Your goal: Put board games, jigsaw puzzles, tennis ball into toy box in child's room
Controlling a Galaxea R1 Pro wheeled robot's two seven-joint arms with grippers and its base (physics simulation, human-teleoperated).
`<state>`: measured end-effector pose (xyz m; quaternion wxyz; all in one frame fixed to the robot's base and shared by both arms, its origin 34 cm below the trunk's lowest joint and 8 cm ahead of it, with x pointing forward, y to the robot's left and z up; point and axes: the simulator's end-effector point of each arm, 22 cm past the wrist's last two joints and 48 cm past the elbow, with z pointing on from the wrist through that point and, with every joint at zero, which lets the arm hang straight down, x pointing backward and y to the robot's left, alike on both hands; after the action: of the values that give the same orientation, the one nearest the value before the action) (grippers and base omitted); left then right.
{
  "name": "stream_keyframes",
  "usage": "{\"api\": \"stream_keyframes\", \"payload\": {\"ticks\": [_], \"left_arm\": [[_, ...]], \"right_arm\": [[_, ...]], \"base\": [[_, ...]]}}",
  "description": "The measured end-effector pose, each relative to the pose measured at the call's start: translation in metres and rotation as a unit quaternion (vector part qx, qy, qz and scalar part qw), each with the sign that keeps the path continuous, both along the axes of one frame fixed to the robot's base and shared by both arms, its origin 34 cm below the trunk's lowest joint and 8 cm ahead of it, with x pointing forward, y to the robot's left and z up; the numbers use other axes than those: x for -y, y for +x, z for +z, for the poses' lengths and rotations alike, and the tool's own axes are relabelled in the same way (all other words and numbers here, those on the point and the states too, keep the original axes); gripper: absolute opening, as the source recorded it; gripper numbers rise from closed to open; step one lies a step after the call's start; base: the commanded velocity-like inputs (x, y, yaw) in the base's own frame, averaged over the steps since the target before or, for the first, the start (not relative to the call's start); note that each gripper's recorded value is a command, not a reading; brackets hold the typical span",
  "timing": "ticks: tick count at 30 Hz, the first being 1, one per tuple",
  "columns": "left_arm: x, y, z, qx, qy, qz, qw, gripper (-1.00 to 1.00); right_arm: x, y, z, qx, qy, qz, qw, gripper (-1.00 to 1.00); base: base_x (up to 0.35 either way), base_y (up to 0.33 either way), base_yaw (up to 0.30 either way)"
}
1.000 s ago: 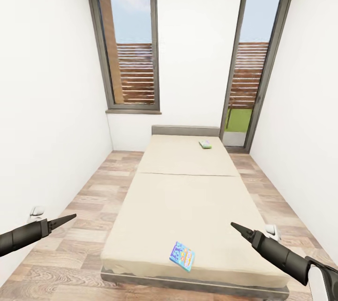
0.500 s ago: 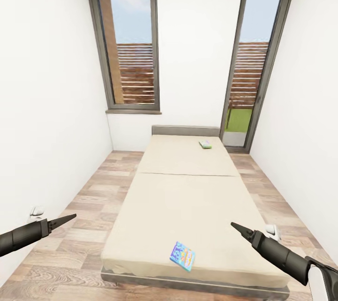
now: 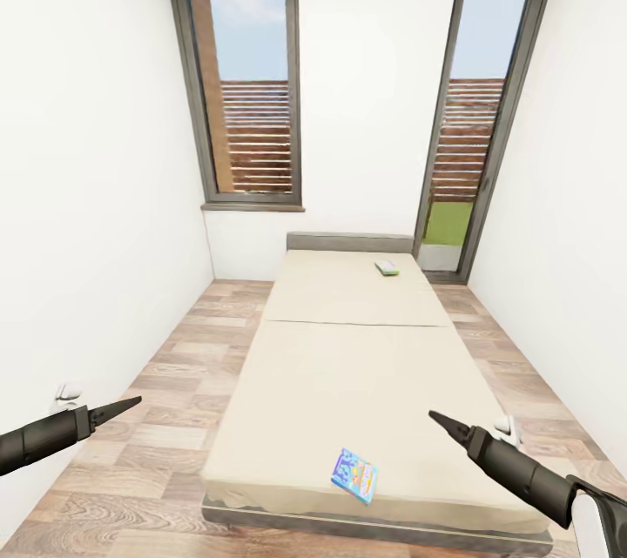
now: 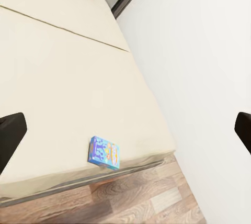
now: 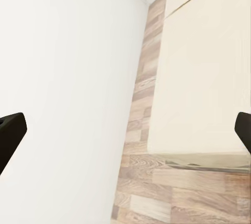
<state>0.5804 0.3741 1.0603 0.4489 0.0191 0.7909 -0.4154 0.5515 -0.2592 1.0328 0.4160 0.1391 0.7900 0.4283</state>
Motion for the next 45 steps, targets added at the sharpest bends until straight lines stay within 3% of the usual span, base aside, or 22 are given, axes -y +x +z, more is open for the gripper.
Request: {"api": "stream_keyframes", "payload": {"ticks": [13, 21, 31, 45], "left_arm": [[0.001, -0.001, 0.002, 0.002, -0.004, -0.002, 1.0000, 1.00], [-0.002, -0.001, 0.004, -0.002, -0.012, 0.002, 0.9999, 1.00], [-0.003, 0.002, 0.000, -0.015, -0.020, 0.005, 0.9997, 1.00], [-0.004, 0.007, -0.010, -0.032, -0.032, 0.010, 0.9989, 1.00]], "right_arm": [[0.003, 0.003, -0.002, 0.010, -0.012, -0.005, 0.9999, 1.00], [-0.013, 0.003, -0.013, -0.005, -0.008, 0.014, 0.9999, 1.00], [-0.010, 0.008, -0.032, -0.028, -0.027, 0.001, 0.9992, 1.00], [-0.024, 0.012, -0.067, -0.062, -0.027, 0.013, 0.9976, 1.00]], "base": [[0.000, 0.005, 0.000], [0.000, 0.000, 0.000], [0.000, 0.000, 0.000], [0.000, 0.000, 0.000]]}}
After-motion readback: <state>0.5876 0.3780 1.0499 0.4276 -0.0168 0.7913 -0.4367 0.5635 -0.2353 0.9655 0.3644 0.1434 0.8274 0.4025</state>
